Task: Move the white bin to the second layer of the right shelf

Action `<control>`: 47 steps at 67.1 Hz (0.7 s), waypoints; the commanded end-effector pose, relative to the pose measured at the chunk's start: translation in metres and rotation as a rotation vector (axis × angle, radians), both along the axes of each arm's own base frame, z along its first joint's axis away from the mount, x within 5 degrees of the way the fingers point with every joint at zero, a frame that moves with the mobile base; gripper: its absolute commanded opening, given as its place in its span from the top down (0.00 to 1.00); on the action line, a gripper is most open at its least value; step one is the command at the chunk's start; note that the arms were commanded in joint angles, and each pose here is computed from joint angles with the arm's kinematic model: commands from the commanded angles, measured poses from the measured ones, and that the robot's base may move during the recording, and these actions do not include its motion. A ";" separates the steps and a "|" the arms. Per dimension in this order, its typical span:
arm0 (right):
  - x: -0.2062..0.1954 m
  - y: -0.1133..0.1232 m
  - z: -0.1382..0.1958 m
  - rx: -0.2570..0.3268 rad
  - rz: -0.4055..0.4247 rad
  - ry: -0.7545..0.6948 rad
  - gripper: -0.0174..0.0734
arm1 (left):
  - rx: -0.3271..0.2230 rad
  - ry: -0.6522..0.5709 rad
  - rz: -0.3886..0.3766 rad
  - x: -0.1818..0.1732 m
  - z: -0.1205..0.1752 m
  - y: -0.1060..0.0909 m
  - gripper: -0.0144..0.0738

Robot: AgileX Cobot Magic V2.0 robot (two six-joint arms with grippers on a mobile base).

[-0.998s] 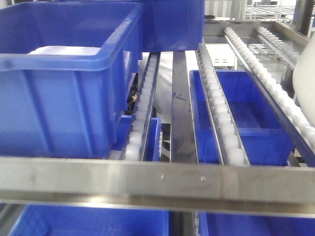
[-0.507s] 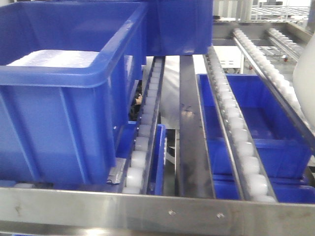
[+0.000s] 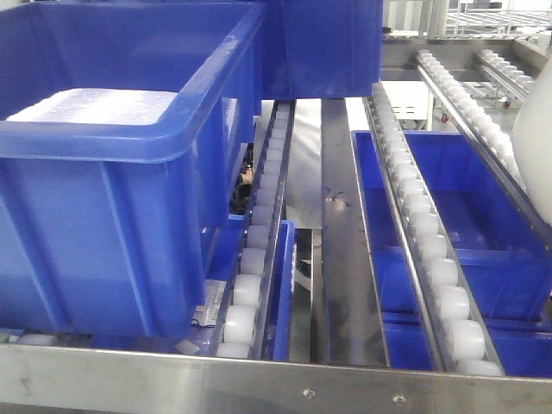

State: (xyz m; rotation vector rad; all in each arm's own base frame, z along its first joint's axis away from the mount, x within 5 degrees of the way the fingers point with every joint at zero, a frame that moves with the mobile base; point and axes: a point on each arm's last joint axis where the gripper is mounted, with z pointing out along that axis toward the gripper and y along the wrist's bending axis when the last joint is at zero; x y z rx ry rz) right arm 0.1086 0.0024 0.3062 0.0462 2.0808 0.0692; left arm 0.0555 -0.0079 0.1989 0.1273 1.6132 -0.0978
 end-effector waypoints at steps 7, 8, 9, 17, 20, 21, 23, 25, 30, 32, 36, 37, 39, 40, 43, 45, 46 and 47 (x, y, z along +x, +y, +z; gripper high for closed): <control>0.004 -0.001 0.018 0.003 -0.012 -0.117 0.71 | -0.012 -0.062 -0.003 0.000 -0.004 0.000 0.74; 0.004 -0.001 0.018 0.003 -0.012 -0.117 0.71 | -0.012 -0.062 -0.003 0.000 -0.004 0.000 0.74; 0.004 -0.001 0.018 0.003 -0.012 -0.117 0.71 | -0.012 -0.062 -0.003 0.000 -0.004 0.000 0.74; 0.004 -0.001 0.018 0.003 -0.012 -0.117 0.71 | -0.012 -0.062 -0.003 0.000 -0.004 0.000 0.74; 0.004 -0.001 0.018 0.003 -0.012 -0.117 0.71 | -0.012 -0.062 -0.003 0.000 -0.004 0.000 0.74; 0.004 -0.001 0.018 0.003 -0.012 -0.117 0.71 | -0.012 -0.062 -0.003 0.000 -0.004 0.000 0.74; 0.004 -0.001 0.018 0.003 -0.012 -0.117 0.71 | -0.012 -0.062 -0.003 0.000 -0.004 0.000 0.74; 0.004 -0.001 0.018 0.003 -0.012 -0.117 0.71 | -0.012 -0.062 -0.003 0.000 -0.004 0.000 0.74; 0.004 -0.001 0.018 0.003 -0.012 -0.123 0.71 | -0.012 -0.062 -0.003 0.000 -0.004 0.000 0.74; 0.005 -0.001 0.018 0.002 -0.013 -0.126 0.71 | -0.012 -0.062 -0.003 0.000 -0.004 0.000 0.74; 0.006 -0.002 0.017 -0.009 -0.013 -0.118 0.71 | -0.012 -0.062 -0.003 0.000 -0.004 0.000 0.74; 0.007 -0.002 0.017 -0.013 -0.013 -0.115 0.71 | -0.012 -0.062 -0.003 0.000 -0.004 0.000 0.74; 0.008 -0.002 0.016 -0.024 -0.014 -0.110 0.71 | -0.012 -0.062 -0.003 0.000 -0.004 0.000 0.74; 0.009 -0.003 0.015 -0.038 -0.014 -0.106 0.71 | -0.012 -0.062 -0.003 0.000 -0.004 0.000 0.74; 0.012 -0.004 0.014 -0.070 -0.015 -0.096 0.71 | -0.012 -0.062 -0.003 0.000 -0.004 0.000 0.74; 0.015 -0.005 0.013 -0.075 -0.018 -0.087 0.71 | -0.012 -0.062 -0.003 0.000 -0.004 0.000 0.74; 0.016 -0.005 0.012 -0.081 -0.018 -0.081 0.71 | -0.012 -0.062 -0.003 0.000 -0.004 0.000 0.74; 0.017 -0.005 0.011 -0.088 -0.018 -0.074 0.71 | -0.012 -0.062 -0.003 0.000 -0.004 0.000 0.74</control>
